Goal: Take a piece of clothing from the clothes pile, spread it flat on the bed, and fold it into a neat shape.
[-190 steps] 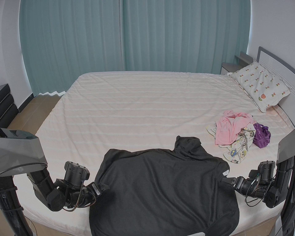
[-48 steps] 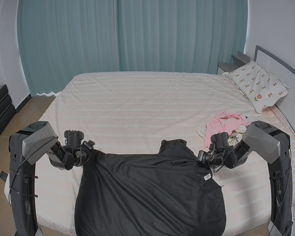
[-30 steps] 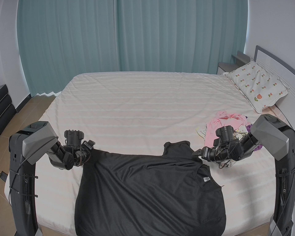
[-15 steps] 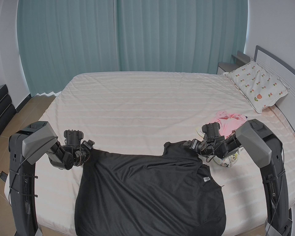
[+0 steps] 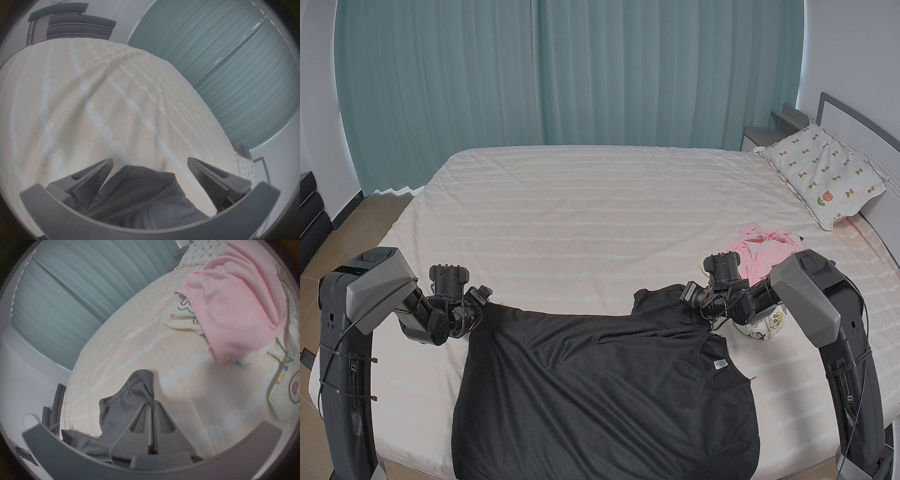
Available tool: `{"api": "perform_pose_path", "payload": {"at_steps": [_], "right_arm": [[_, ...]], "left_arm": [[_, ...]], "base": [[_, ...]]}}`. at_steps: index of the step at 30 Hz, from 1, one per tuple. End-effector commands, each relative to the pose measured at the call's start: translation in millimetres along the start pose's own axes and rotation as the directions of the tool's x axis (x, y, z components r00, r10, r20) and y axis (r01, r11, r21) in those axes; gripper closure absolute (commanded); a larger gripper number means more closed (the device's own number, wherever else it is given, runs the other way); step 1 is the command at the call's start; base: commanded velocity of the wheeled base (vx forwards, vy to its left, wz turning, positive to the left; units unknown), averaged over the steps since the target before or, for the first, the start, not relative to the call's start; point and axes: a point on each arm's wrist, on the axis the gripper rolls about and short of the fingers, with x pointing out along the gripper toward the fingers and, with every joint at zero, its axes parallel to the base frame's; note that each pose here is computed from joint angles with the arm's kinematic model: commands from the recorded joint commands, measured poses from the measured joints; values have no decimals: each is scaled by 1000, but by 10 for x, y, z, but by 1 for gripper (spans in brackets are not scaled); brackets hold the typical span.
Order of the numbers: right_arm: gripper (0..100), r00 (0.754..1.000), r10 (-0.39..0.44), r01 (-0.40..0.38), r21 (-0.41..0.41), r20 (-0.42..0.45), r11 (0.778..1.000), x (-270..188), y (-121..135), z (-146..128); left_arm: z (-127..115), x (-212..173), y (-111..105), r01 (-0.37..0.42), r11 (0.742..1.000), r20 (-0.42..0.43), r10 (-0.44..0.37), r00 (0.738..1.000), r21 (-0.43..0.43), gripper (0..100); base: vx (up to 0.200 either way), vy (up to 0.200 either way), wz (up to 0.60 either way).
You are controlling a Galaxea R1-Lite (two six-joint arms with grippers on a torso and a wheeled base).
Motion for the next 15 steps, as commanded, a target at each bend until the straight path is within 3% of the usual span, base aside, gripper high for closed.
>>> {"api": "perform_pose_path", "payload": {"at_steps": [1,7,15], "right_arm": [[100,999,1,-1,9,39,1000,-15,-12,91],[100,991,14,-21,50,134,999,-54,-49,274],[100,987,-5,-5,66,158,998,-61,-110,340]], "left_arm": [[-49,41,47,-13,999,-12,14,1000,35,0],[-91,59,53,-12,998,-20,13,1000,68,0],[-113,54,5,3,997,-20,-1,1000,73,0]], "base": [[0,0,0],[0,0,0],[0,0,0]]}}
